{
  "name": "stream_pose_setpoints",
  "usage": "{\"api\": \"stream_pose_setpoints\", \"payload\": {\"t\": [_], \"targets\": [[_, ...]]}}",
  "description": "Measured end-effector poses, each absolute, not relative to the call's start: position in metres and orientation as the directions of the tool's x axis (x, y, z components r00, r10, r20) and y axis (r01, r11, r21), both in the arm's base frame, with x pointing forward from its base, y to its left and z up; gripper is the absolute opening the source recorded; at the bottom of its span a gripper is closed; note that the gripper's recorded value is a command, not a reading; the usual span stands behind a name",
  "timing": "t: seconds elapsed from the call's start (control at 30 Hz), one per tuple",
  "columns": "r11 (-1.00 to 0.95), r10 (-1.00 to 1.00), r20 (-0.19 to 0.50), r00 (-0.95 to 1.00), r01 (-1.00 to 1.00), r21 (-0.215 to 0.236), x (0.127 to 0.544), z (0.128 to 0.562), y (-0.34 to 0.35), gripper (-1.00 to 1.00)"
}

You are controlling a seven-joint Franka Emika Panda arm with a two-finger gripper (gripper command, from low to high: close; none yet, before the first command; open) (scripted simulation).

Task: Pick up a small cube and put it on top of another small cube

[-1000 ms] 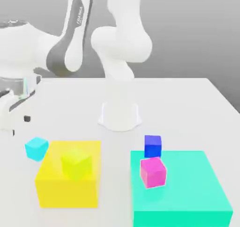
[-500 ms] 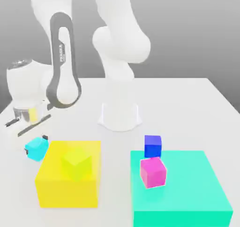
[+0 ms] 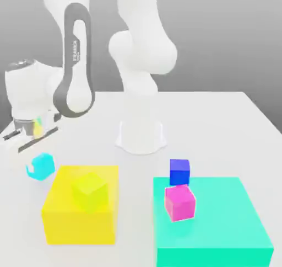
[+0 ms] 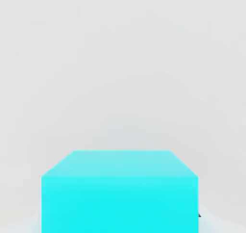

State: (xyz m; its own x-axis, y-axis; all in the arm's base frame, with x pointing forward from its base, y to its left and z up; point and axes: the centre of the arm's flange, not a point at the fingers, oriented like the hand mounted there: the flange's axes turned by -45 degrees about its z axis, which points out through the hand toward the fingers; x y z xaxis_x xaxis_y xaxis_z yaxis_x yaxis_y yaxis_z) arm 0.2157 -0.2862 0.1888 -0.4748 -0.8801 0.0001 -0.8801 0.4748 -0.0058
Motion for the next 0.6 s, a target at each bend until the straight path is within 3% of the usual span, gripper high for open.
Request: {"api": "stream_pose_setpoints", "payload": {"t": [0.07, 0.27, 0.6], "targets": [[0.496, -0.868, 0.003, -0.496, -0.868, -0.002, 0.216, 0.202, -0.285, -1.0], [0.578, -0.815, 0.029, -0.578, -0.816, -0.004, 0.277, 0.252, -0.23, -1.0], [0.714, -0.699, 0.027, -0.714, -0.7, -0.022, 0.337, 0.317, -0.086, -1.0]]}}
